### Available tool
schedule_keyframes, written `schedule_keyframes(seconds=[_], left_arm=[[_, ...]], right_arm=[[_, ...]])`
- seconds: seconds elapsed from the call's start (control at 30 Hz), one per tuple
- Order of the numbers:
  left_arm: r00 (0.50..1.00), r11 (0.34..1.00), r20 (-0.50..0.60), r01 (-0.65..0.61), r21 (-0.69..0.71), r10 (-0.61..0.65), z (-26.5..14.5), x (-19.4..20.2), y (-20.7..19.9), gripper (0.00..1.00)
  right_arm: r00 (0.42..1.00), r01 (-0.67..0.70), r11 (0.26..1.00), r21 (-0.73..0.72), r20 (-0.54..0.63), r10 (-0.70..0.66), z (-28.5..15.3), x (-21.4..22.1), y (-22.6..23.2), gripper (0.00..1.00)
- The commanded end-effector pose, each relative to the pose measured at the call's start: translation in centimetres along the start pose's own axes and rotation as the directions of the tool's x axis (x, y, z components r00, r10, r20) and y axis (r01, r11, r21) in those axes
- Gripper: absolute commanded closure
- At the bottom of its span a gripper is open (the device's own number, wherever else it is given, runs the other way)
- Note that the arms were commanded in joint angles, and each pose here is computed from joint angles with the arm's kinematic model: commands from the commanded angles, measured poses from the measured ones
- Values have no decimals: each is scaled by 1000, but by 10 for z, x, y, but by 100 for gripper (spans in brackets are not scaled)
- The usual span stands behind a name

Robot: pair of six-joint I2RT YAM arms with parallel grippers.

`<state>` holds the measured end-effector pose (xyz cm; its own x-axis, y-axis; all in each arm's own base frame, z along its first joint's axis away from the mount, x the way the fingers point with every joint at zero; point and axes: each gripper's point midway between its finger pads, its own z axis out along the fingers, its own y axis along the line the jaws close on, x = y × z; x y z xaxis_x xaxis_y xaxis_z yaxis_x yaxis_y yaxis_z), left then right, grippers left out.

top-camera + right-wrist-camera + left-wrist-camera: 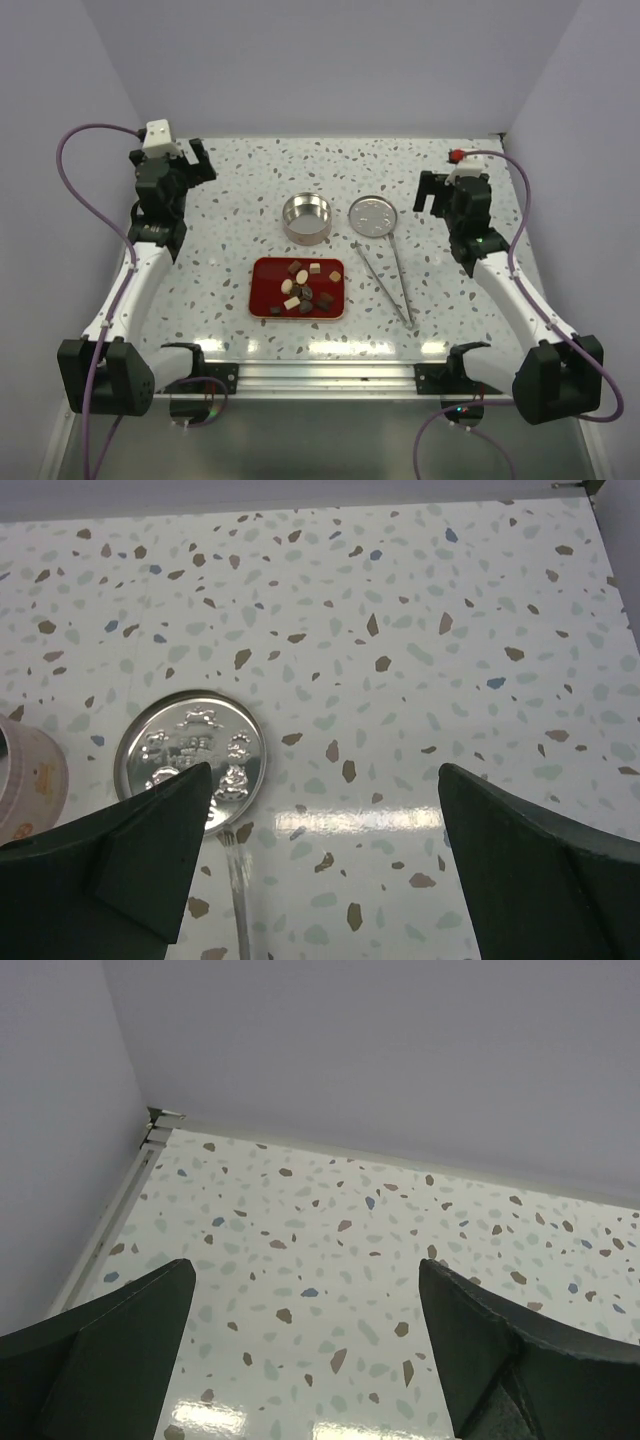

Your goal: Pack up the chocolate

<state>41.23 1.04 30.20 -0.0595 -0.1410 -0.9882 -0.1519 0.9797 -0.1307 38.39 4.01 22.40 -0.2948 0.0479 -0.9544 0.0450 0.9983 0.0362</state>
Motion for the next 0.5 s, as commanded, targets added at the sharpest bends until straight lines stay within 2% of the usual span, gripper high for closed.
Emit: schedule_keyframes(seconds=[0.0,0.17,0.27,0.47], left_arm=[[999,1000,38,10,12,-11,-3,-20,-6,0],[1000,1000,22,20,8,-21,-3,-11,-8,0],[999,1000,25,24,14,-24,-4,-8,-10,0],[999,999,15,36,35,-36,-5,-4,-15,0]], right_arm=[[998,-31,999,-32,-49,30,0,6,11,1],[975,-1,994,-109,-223,-24,-13,65,45,1],[952,-61,983,-172,-307,5,-24,96,67,1],[895,-76,982,-175,-445,-10,-50,137,82,1]])
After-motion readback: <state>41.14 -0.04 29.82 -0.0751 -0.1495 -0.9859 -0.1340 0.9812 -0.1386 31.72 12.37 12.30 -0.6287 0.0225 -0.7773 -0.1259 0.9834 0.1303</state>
